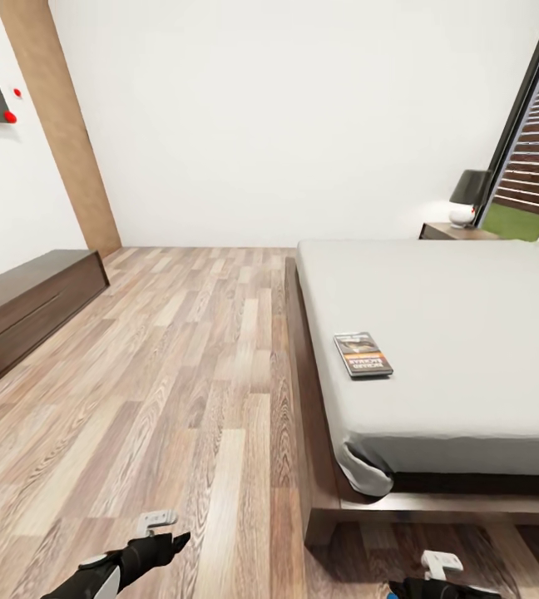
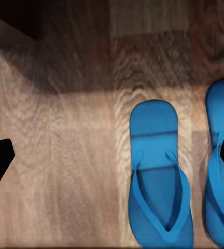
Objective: In the bedroom, move the book from the bed onto either nightstand, and place the two sandals side by side next to the bed.
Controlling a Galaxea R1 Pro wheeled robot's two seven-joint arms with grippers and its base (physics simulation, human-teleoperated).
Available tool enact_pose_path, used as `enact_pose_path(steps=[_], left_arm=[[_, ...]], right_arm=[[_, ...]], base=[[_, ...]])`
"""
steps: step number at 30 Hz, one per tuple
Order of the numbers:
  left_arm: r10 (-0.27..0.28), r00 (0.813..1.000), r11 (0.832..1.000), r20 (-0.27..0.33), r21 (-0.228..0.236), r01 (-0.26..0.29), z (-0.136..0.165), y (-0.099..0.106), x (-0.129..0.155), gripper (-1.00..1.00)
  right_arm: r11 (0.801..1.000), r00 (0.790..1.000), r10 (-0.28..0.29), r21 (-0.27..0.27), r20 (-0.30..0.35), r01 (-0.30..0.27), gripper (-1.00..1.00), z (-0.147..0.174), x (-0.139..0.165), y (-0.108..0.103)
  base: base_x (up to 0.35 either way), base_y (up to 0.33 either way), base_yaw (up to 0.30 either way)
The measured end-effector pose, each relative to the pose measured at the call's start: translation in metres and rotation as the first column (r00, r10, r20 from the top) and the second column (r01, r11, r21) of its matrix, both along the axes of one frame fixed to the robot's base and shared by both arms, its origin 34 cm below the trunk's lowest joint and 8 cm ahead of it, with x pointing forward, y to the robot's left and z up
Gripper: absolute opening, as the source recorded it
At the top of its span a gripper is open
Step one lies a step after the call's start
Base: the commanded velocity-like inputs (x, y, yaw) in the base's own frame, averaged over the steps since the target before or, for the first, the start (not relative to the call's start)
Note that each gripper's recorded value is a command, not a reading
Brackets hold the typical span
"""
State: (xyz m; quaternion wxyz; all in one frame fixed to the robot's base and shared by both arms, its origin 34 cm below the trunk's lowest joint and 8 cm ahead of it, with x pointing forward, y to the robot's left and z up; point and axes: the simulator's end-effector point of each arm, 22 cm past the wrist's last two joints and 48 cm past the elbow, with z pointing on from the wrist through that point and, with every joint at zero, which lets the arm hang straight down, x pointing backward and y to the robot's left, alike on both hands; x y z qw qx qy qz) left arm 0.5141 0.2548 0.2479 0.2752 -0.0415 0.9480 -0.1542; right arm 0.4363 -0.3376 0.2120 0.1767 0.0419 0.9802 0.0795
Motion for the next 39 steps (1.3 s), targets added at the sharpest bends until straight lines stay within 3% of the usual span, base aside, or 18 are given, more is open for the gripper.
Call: enact_pose_path(steps=[6, 14, 20, 32, 39], left_arm=[[-0.009, 0.998, 0.999, -0.068, -0.033, 0.007, -0.004, -0.016, -0.029, 1.0], [-0.019, 0.998, 0.999, -0.06, -0.048, 0.016, 0.006, -0.028, -0.045, 1.0], [-0.021, 0.995, 0.999, -0.093, -0.051, 0.016, 0.01, -0.03, -0.068, 1.0], [-0.017, 0.995, 0.999, -0.097, -0.051, 0.012, 0.035, -0.029, -0.066, 1.0], [-0.019, 0.995, 0.999, -0.099, -0.053, 0.014, 0.034, -0.031, -0.067, 1.0]], right_arm=[[1.0, 1.0, 0.0, 0.001, 0.0, 0.0, 1.0, 0.013, 0.001, 0.001], [1.0, 1.0, -0.001, 0.003, -0.001, 0.001, 1.0, 0.03, 0.005, 0.002], [1.0, 1.0, -0.001, 0.003, -0.002, 0.001, 1.0, 0.043, 0.008, 0.002], [1.0, 1.0, 0.0, 0.004, -0.002, 0.0, 1.0, 0.07, 0.014, 0.002], [1.0, 1.0, 0.0, 0.004, -0.003, 0.0, 1.0, 0.069, 0.014, 0.002]], base=[[0.0, 0.0, 0.0], [0.0, 0.0, 0.0], [0.0, 0.0, 0.0], [0.0, 0.0, 0.0], [0.0, 0.0, 0.0]])
